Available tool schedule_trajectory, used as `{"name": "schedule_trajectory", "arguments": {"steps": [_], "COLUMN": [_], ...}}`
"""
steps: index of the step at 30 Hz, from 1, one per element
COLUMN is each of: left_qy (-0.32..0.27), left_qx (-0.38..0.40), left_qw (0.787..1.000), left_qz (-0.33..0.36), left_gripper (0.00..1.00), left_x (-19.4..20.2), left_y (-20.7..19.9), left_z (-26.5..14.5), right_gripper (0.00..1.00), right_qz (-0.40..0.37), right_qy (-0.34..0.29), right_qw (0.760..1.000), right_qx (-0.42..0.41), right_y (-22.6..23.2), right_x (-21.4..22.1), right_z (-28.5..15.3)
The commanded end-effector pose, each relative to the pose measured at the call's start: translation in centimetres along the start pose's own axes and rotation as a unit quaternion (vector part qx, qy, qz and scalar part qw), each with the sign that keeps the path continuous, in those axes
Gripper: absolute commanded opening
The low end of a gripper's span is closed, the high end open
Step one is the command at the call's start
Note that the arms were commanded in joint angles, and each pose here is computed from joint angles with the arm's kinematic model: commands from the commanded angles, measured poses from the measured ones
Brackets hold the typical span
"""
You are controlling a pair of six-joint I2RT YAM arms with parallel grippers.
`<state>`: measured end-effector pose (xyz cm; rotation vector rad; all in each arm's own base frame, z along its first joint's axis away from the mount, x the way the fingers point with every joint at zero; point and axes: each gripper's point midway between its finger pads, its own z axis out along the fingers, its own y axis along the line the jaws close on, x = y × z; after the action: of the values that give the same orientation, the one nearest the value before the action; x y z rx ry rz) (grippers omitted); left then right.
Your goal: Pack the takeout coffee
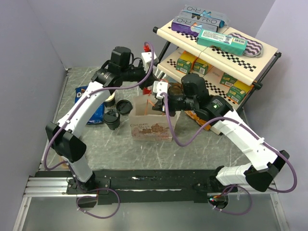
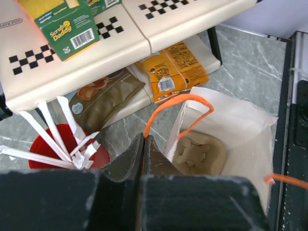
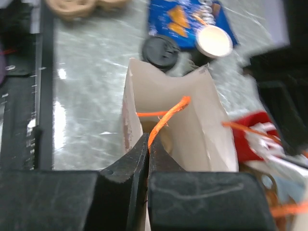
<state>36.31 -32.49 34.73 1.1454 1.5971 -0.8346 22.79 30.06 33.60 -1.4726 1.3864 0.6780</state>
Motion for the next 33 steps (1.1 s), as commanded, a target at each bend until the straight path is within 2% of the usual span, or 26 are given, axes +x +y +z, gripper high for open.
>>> {"name": "schedule_trajectory", "arguments": {"steps": [1, 8, 16, 24, 33], "left_qy": [-0.052, -0.068, -0.124, -0.166, -0.177], "left_qx": [0.031, 0.009, -0.032, -0.053, -0.058], "left_qw": [0.998, 0.997, 0.989, 0.980, 0.975], "left_qz": [0.021, 0.035, 0.076, 0.100, 0.118], "left_gripper": [0.01, 0.01, 0.01, 0.01, 0.01], "left_x": [-3.9, -5.7, -11.5, -15.4, -16.4], "left_y": [-1.9, -2.7, -2.4, -1.5, -1.0], "left_z": [-2.1, -5.3, -8.8, -9.7, -9.5], "right_gripper": [0.00, 0.00, 0.00, 0.00, 0.00], "right_qz": [-0.016, -0.023, -0.067, -0.099, -0.105], "right_qy": [-0.039, -0.076, -0.106, -0.134, -0.143], "right_qw": [0.995, 0.992, 0.983, 0.971, 0.968], "right_qx": [0.095, 0.101, 0.131, 0.172, 0.175], "right_y": [-2.6, -1.9, -2.8, -4.3, -4.4], "right_x": [-4.0, -6.7, -10.1, -13.6, -14.4], "right_z": [-3.2, -5.6, -8.0, -10.3, -10.7]}}
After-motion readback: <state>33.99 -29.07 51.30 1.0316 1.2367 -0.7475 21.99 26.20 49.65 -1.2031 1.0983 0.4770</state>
